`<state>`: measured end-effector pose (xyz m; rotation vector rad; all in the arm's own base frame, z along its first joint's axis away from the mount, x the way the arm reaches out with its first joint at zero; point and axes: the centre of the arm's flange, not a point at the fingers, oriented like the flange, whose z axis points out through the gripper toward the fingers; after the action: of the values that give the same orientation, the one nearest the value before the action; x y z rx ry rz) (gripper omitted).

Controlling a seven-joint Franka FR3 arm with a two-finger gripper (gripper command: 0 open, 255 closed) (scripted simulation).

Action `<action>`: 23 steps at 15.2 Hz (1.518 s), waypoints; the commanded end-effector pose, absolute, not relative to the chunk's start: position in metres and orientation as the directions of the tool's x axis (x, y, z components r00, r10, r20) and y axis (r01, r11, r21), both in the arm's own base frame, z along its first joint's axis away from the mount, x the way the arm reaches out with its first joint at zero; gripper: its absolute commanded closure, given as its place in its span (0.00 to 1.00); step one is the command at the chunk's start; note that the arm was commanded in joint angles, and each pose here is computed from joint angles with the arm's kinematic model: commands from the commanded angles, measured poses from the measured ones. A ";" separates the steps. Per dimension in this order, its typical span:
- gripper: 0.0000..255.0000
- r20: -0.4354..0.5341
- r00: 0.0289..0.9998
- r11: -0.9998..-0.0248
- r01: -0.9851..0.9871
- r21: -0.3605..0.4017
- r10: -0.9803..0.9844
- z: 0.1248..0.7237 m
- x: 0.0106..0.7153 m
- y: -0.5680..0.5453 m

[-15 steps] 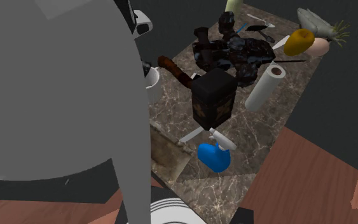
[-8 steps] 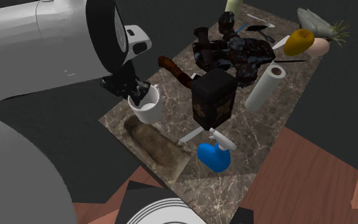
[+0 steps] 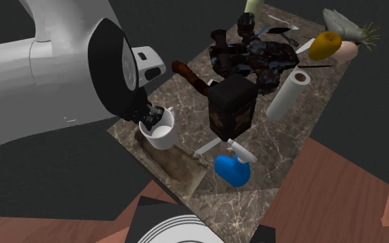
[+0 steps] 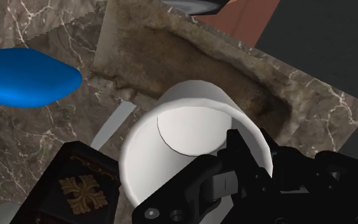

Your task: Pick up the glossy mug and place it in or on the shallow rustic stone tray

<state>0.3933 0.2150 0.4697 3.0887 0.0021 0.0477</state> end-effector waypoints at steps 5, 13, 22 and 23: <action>1.00 0.031 1.000 -0.999 0.000 0.052 0.002 0.438 0.394 0.215; 1.00 0.031 1.000 -0.999 0.000 0.052 0.002 0.399 0.394 0.215; 0.00 0.031 1.000 -0.999 0.000 0.052 0.002 0.399 0.394 0.215; 0.00 0.031 1.000 -0.999 0.000 0.052 0.002 0.399 0.394 0.215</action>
<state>0.3936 0.2153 0.3987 3.0888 0.0020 0.0484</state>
